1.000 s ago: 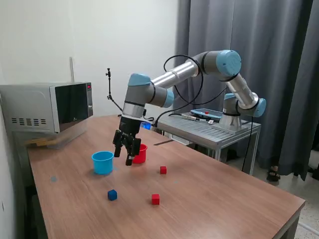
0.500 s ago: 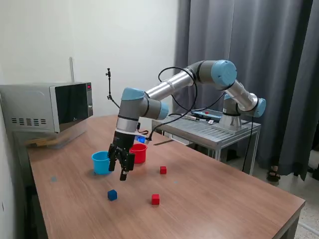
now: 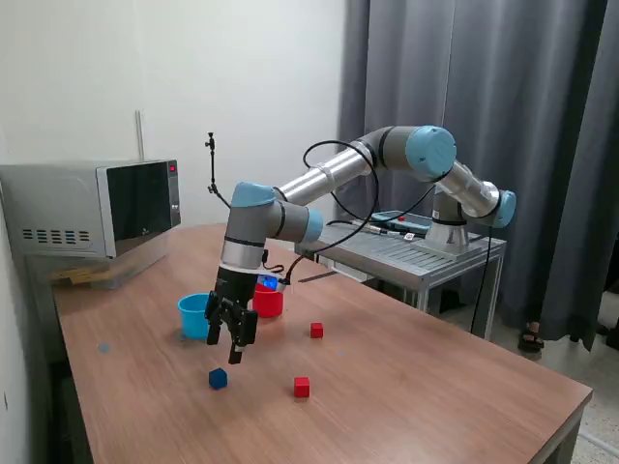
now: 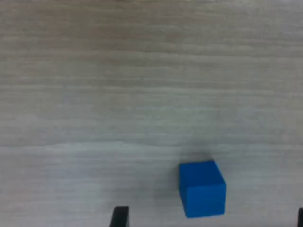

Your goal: Place red objects in the red bin, and blue objects in the blue bin.

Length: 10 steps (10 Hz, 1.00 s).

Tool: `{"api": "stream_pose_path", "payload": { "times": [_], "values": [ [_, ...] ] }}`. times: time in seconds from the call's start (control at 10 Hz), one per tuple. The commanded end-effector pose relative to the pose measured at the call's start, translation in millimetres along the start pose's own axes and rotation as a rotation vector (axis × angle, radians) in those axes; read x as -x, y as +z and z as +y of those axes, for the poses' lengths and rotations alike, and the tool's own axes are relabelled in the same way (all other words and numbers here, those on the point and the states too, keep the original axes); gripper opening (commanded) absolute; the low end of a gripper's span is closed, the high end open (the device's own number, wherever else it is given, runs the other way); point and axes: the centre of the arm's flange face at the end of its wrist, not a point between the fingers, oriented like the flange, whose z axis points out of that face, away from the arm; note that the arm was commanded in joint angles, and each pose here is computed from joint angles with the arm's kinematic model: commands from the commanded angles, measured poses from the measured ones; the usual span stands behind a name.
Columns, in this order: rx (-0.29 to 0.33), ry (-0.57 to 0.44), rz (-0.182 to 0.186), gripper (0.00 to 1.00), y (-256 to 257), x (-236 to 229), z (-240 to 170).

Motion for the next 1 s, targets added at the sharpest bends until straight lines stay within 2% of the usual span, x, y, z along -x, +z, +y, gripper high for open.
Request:
{"api": "stream_pose_path", "payload": {
  "times": [0.0, 0.3, 0.5, 0.9],
  "values": [
    [-0.015, -0.012, 0.004, 1.00, 11.9, -2.3, -4.6],
    [-0.030, -0.081, 0.018, 1.00, 22.9, -7.8, -10.1],
    [-0.028, -0.119, 0.040, 1.00, 22.4, -10.0, -9.7],
    [-0.020, -0.124, 0.039, 1.00, 21.6, -8.7, -7.0]
  ]
}}
